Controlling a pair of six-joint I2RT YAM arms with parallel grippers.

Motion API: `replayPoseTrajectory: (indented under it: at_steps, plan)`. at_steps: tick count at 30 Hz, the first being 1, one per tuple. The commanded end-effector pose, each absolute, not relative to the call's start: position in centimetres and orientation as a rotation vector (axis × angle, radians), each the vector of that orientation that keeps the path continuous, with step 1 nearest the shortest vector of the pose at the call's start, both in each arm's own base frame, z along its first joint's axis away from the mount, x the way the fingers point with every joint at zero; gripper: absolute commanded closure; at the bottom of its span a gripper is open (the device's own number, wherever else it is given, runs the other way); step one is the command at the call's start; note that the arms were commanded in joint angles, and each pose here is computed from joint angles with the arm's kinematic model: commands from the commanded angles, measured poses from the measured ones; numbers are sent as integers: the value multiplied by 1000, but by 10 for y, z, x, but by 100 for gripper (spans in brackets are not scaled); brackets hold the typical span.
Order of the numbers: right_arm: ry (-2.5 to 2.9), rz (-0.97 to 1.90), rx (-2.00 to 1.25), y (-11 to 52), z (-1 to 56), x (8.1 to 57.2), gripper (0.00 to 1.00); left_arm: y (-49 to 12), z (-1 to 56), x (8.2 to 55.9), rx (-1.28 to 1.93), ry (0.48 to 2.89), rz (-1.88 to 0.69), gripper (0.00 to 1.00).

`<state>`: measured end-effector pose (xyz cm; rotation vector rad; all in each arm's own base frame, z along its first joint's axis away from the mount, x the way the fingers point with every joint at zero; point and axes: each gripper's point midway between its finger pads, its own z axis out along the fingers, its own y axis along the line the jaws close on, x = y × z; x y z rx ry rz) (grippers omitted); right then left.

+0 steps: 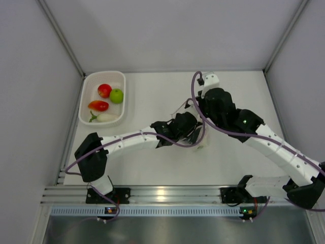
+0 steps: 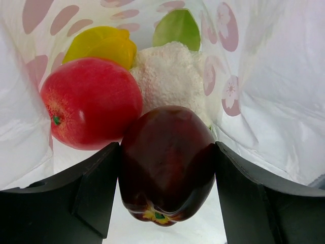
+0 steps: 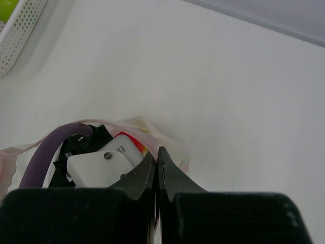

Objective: Open the zip-top bag and remove the fake food
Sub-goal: Pick up the fake fruit from the zipper food storage bag.

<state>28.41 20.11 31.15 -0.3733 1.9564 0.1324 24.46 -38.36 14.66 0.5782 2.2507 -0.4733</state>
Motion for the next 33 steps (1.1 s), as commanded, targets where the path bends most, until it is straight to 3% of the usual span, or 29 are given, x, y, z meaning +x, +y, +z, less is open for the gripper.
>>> replayPoseTrajectory:
  at_steps: [1,14,26,33]
  plan:
    - [1941,226,-418,219,310,277,100,-392,210,268,431,2087,-523,100]
    - [1853,307,-388,212,326,265,100,-400,244,299,283,2027,-528,100]
    - [1868,137,-378,192,321,284,100,-411,228,260,638,1917,-706,100]
    - [1894,181,-406,199,314,287,100,-392,238,254,608,1809,-720,100]
